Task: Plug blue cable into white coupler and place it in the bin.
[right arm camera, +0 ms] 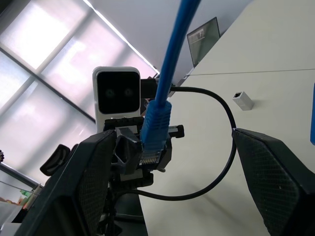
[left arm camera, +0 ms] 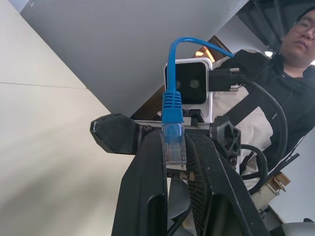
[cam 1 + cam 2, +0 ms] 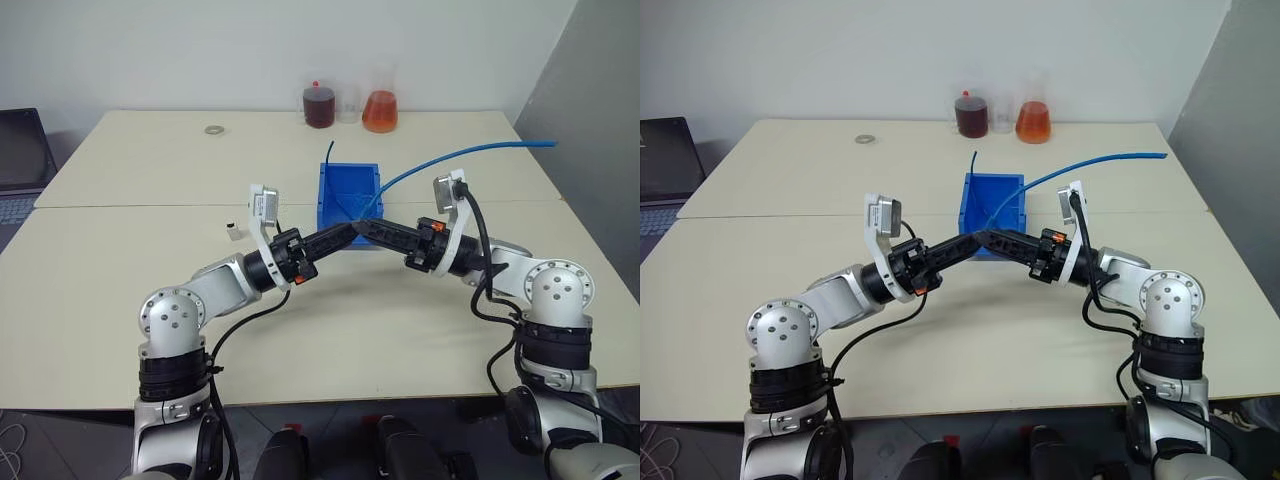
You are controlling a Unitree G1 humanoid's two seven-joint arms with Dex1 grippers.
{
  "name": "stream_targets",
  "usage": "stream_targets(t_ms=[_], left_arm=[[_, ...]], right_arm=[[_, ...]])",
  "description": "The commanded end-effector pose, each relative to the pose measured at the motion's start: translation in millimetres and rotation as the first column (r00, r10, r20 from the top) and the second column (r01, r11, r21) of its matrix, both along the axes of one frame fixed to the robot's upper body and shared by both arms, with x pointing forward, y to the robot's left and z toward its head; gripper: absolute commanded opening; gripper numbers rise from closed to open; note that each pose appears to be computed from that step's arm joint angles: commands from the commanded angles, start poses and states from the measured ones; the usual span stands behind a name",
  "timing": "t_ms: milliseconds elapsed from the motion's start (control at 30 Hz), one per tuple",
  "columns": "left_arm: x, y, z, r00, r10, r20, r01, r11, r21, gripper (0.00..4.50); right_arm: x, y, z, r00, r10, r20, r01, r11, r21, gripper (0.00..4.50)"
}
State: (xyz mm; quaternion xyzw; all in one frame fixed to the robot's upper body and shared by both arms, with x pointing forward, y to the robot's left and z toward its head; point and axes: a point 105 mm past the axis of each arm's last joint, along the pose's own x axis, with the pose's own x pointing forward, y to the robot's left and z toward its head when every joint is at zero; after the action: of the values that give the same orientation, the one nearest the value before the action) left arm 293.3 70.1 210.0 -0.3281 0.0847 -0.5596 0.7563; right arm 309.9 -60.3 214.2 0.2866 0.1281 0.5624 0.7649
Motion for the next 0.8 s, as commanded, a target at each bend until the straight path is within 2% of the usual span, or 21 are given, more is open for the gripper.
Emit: stream_targets(t_ms=[33, 400, 500, 800], left_arm=[[-8.9, -3.6, 10.4, 0.999, -0.025, 0.044, 0.025, 1.0, -0.006, 0.25], [-8.6, -3.1, 12.5, 0.999, -0.018, 0.046, 0.018, 1.0, 0.003, 0.25], [-8.2, -3.3, 12.9, 0.999, -0.017, 0.047, 0.017, 1.0, 0.001, 0.25], [-7.9, -1.6, 11.4, 0.999, -0.007, 0.046, 0.007, 1.0, 0.0, 0.25]], right_arm=[[-3.0, -2.3, 19.4, 0.999, 0.019, 0.045, -0.022, 0.998, 0.059, 3.99], [-5.0, -5.8, 23.8, 0.999, 0.032, 0.021, -0.034, 0.995, 0.094, 3.99], [-5.0, -6.2, 24.5, 0.999, 0.036, 0.018, -0.038, 0.995, 0.095, 3.48], [-7.5, -7.7, 25.8, 0.998, 0.059, 0.009, -0.06, 0.993, 0.1, 1.37]])
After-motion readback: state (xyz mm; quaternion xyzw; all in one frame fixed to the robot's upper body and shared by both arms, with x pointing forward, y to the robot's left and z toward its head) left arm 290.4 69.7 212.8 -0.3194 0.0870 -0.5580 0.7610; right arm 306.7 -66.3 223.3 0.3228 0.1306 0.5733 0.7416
